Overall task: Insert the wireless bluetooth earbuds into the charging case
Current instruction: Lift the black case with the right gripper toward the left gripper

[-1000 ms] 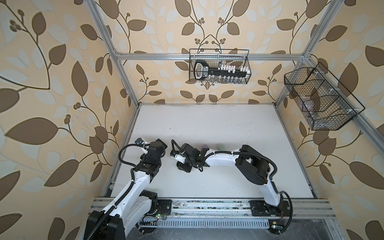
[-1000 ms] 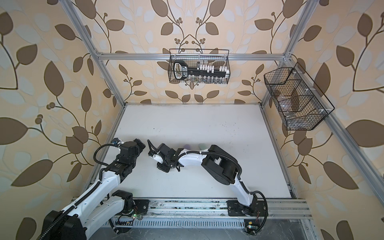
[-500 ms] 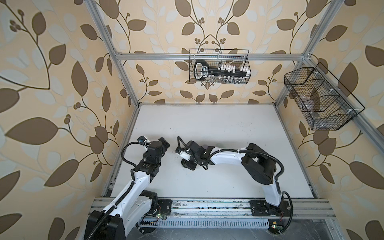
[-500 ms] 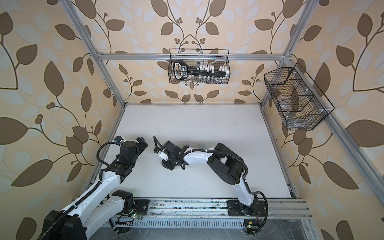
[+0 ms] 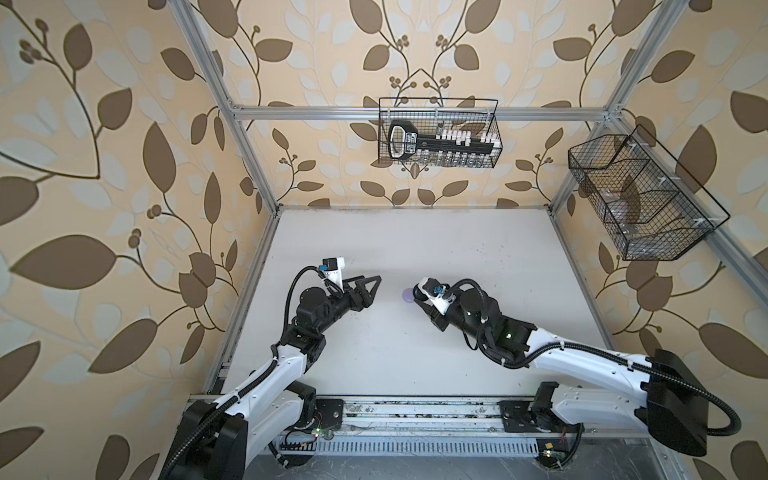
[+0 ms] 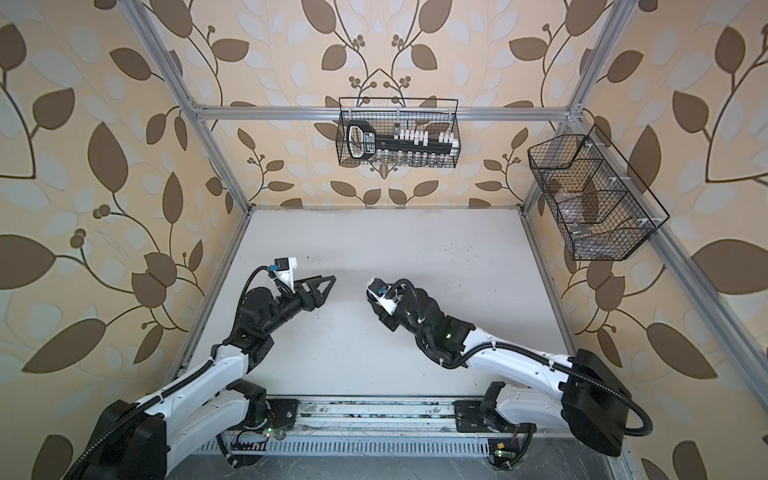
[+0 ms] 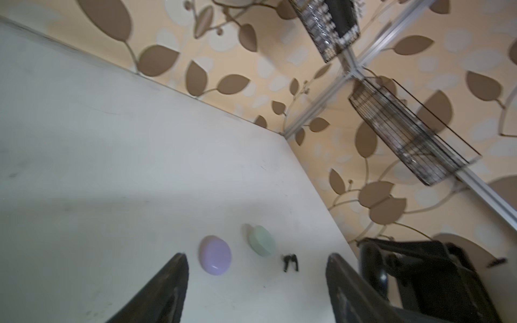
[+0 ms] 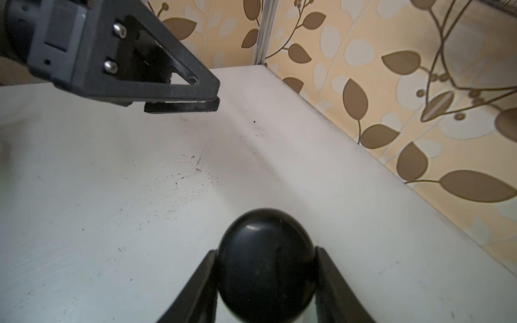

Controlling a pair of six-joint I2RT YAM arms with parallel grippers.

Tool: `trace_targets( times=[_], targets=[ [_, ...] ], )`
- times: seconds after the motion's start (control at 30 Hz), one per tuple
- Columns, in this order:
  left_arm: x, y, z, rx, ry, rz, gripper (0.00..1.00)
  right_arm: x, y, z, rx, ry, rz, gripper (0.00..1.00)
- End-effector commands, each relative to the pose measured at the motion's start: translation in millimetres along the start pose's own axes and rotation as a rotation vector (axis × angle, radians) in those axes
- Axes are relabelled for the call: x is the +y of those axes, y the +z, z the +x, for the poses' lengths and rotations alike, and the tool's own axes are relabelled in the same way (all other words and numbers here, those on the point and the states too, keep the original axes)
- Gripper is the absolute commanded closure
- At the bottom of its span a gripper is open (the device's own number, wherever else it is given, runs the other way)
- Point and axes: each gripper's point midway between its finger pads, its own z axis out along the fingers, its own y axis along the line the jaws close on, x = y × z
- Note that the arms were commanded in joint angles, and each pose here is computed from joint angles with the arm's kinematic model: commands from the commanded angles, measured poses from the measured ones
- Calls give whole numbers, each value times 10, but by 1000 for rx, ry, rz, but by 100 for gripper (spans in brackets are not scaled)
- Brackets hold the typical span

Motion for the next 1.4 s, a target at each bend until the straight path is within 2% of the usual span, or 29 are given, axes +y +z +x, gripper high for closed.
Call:
trace_targets(
  times=[0.0, 0.13, 0.33, 0.47, 0.63, 0.93, 1.1, 1.27, 1.37],
  targets=[
    [-710, -45, -60, 4, 187, 317, 28, -108, -146, -204, -97, -129, 131, 79],
    [-1035, -62, 164, 108, 263, 452, 35, -72, -242, -249, -130, -164, 164, 78],
    [-1145, 11, 307, 208, 294, 489, 49, -69, -280, -296, -150, -163, 170, 77],
    [-1151, 115, 448, 293, 297, 480, 50, -64, -302, -311, -162, -160, 175, 76],
    [-1086, 208, 471, 318, 276, 448, 52, -7, -266, -333, -163, -167, 157, 76],
    [-1120, 213, 495, 344, 272, 464, 53, 134, -172, -289, -131, -230, 132, 76],
    [-1129, 216, 516, 358, 270, 473, 57, 237, -144, -251, -110, -293, 144, 76],
    [-1155, 250, 578, 395, 261, 500, 66, 238, -127, -267, -107, -300, 152, 76],
    [-1201, 252, 606, 410, 257, 526, 66, 191, -148, -258, -103, -298, 174, 77]
  ],
)
